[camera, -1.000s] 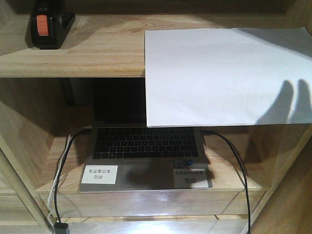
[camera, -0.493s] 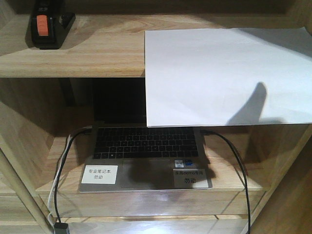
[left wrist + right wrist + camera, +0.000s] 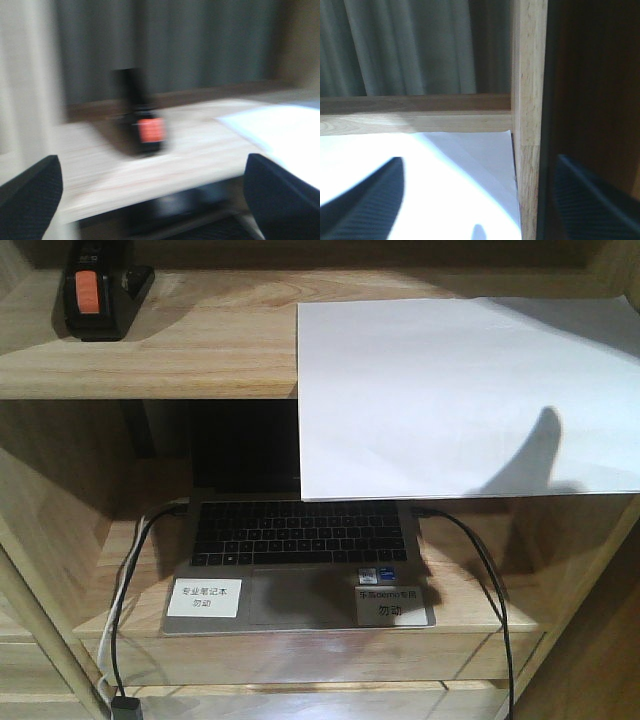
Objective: Grab stapler and paper to desk for stapling
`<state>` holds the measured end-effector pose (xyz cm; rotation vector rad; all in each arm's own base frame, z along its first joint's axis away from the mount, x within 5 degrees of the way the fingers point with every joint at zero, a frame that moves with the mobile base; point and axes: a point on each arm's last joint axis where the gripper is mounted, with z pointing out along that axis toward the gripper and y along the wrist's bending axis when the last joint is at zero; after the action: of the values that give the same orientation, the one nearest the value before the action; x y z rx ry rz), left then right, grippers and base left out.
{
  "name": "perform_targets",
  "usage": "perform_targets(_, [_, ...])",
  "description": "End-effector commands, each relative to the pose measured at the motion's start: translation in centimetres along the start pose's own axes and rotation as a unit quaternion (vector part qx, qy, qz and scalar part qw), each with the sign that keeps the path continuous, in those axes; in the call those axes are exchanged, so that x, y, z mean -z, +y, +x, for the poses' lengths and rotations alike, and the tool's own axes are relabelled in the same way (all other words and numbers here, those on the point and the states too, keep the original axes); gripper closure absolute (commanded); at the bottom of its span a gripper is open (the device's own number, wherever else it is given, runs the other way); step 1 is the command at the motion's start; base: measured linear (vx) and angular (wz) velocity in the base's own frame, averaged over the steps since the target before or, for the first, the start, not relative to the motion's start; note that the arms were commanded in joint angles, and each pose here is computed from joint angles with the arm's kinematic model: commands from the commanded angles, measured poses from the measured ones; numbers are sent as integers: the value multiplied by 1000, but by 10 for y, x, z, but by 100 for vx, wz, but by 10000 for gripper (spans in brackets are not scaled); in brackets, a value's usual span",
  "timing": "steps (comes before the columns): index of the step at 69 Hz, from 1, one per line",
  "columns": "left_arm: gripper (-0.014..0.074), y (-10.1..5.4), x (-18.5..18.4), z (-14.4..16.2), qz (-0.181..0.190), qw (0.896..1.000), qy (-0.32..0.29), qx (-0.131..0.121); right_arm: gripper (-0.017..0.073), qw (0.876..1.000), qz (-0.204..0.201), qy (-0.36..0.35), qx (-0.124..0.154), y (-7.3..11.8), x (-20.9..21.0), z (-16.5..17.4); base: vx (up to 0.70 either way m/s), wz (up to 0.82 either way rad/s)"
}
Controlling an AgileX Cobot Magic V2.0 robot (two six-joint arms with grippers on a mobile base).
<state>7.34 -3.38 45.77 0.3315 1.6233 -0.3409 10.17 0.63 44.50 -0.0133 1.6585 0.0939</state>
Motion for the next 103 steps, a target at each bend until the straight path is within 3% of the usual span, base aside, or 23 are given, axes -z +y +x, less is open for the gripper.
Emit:
perform_targets(1, [-104, -7, -9, -11, 41, 999, -30, 6, 55, 999, 4, -50, 0, -1, 1, -15, 0, 0])
perform_targets(16, [-99, -20, -29, -6, 96, 995, 3, 2, 106, 999, 4, -49, 0, -1, 1, -15, 0, 0])
perform_targets(54, [-87, -22, -32, -5, 101, 995, 12, 2, 116, 999, 4, -49, 0, -1, 1, -15, 0, 0])
perform_targets(70, [-80, -23, -31, -3, 111, 993, 25, 16, 116, 999, 4, -49, 0, -1, 1, -15, 0, 0])
perform_targets(86, [-41, -24, -50, -16, 96, 995, 13, 3, 116, 999, 4, -47, 0, 0, 1, -14, 0, 0])
perform_targets(103, [-31, -21, -100, -47, 34, 998, 33, 43, 116, 999, 4, -47, 0, 0, 1, -14, 0, 0])
